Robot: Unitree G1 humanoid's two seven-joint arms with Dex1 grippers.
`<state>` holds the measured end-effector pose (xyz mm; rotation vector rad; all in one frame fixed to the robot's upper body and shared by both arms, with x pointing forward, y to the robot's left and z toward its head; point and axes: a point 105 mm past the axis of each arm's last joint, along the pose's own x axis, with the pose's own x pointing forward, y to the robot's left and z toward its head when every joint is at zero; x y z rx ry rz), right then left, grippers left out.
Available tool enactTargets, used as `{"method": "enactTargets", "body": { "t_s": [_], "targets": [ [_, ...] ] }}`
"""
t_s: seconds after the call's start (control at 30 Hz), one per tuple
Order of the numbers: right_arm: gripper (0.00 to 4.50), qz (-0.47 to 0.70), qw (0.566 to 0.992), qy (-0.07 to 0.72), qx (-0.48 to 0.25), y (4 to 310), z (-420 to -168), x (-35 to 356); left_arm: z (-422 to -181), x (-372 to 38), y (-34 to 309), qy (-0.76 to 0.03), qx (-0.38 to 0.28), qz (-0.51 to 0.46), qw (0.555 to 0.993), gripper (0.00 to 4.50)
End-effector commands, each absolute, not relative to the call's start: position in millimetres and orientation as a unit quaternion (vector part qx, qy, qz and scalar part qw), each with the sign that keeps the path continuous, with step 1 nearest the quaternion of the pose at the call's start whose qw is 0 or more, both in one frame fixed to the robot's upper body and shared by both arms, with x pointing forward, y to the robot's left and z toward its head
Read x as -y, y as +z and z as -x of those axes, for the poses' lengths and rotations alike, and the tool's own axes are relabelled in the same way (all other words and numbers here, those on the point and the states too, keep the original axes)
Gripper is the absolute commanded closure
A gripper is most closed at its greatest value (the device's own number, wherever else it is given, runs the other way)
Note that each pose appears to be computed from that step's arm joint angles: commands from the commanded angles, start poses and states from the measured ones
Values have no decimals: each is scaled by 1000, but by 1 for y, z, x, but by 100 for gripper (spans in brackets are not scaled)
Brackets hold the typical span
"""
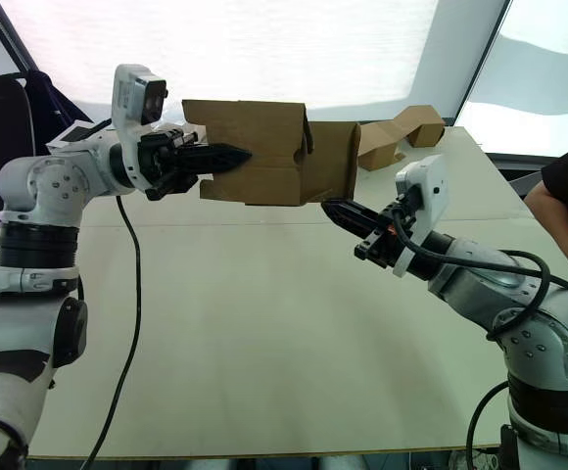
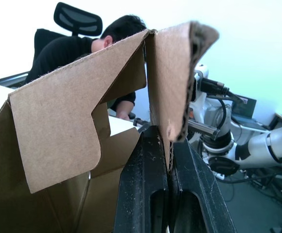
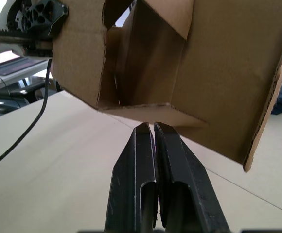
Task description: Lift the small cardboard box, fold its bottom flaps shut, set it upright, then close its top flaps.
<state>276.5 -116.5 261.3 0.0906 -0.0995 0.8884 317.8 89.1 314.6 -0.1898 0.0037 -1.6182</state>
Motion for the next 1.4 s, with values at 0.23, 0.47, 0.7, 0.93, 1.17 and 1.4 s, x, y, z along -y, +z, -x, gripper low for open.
{"method": "enactTargets", "body": {
  "t_s": [0.23,0.47,0.7,0.93,1.17,1.4],
  "targets": [
    [439,-71,878,466,86,281,-271,99,-307,-89,323,-736,15,77,673,450],
    [439,-68,869,482,84,280,-269,90,-306,-88,323,-735,19,78,674,450],
    [439,-111,856,490,119,308,-258,114,-307,-92,327,-730,29,73,679,450],
    [439,-239,866,413,149,320,-270,185,-308,-96,336,-725,54,66,684,450],
    [389,-203,924,293,140,291,-313,225,-306,-95,341,-728,68,68,678,450],
    [119,-187,932,282,129,277,-343,212,-302,-93,345,-735,72,72,670,450]
  ]
}}
